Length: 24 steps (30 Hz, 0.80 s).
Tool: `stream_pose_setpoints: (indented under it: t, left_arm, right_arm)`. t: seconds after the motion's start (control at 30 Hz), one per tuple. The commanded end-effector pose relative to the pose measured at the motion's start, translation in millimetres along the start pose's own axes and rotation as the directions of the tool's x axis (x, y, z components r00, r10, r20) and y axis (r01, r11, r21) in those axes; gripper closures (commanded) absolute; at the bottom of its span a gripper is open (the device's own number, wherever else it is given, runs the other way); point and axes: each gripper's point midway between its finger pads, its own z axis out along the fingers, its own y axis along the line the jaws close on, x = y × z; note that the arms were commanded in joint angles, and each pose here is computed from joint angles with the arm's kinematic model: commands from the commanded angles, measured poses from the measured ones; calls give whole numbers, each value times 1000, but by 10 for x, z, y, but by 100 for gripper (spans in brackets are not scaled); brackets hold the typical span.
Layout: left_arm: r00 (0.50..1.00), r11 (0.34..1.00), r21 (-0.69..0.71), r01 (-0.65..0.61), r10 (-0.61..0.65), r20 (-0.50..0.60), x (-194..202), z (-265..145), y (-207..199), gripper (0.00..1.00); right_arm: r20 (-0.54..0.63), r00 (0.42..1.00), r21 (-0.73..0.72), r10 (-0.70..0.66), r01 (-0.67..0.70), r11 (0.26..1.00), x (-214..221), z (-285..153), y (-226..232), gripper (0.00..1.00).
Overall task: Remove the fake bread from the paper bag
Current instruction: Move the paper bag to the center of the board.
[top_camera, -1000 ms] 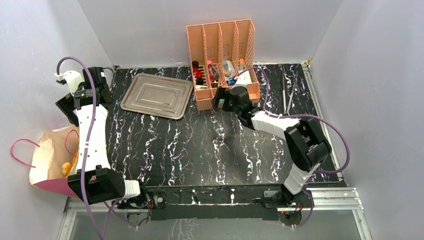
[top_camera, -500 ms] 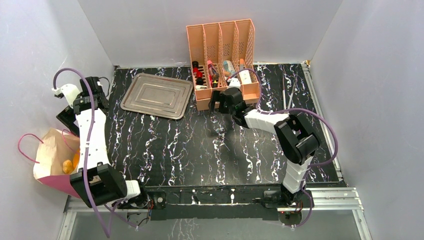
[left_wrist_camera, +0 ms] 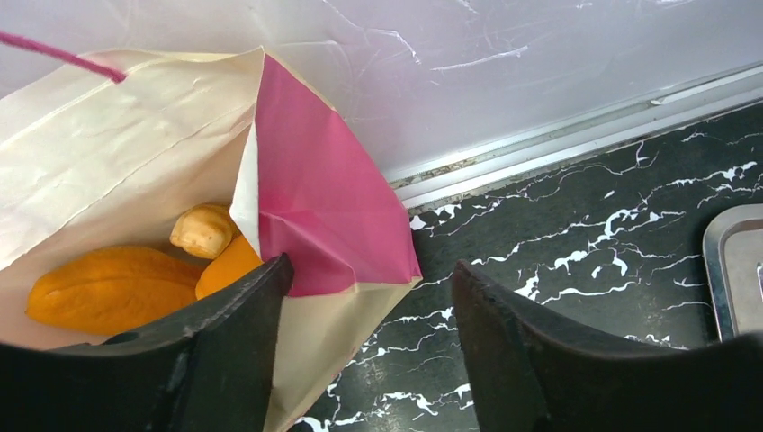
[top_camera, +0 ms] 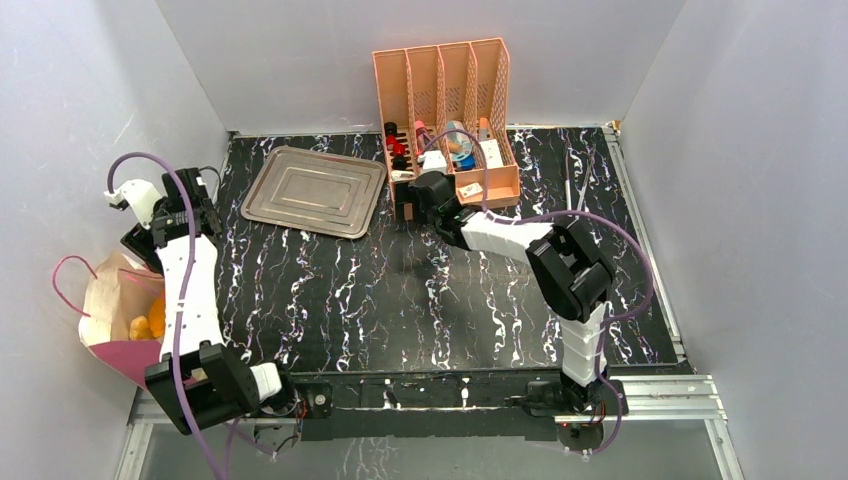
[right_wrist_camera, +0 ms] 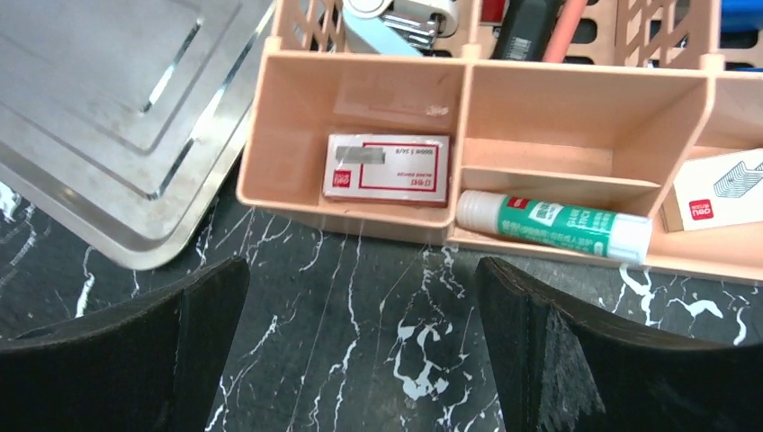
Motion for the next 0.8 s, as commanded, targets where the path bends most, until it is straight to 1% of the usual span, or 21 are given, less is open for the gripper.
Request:
stream_pose_setpoints:
  t: [0.0,0.13,0.23,0.27,0.3,0.33,0.4,0.6,0.77]
  left_arm:
    - [997,997,75,15,-9,-72,243,33,-133,41]
    - [997,995,98,19,-12,-76,282,20,-146,52]
    - [997,992,122,29,-20,-78,292,-8,-161,63]
    - [997,991,130,34,-24,-78,288,-17,-165,70]
    - [996,990,136,38,-27,-79,290,-30,-166,94]
    - [996,990,134,46,-35,-83,294,-37,-158,100]
    - [995,987,150,53,-40,-88,299,-64,-168,100]
    - [993,975,205,82,-63,-98,293,-152,-199,100]
    - [992,962,254,102,-78,-103,257,-233,-239,100]
  right_arm:
    - [106,987,-4,-121,122,993,-378,-138,497,2]
    - [104,981,-48,-162,168,985,-376,-101,938,2]
    - [66,972,-76,-224,229,971,-217,36,1209,2]
    - [56,968,-96,-243,247,964,-176,89,1306,2]
    - [44,963,-125,-265,268,955,-111,153,1399,2]
    - [39,957,-152,-288,291,945,-53,207,1485,2]
    - [38,943,-186,-330,331,925,45,324,1589,2]
    - [65,921,-268,-385,388,882,223,581,1803,2]
    - [81,901,-285,-425,430,857,314,767,1882,2]
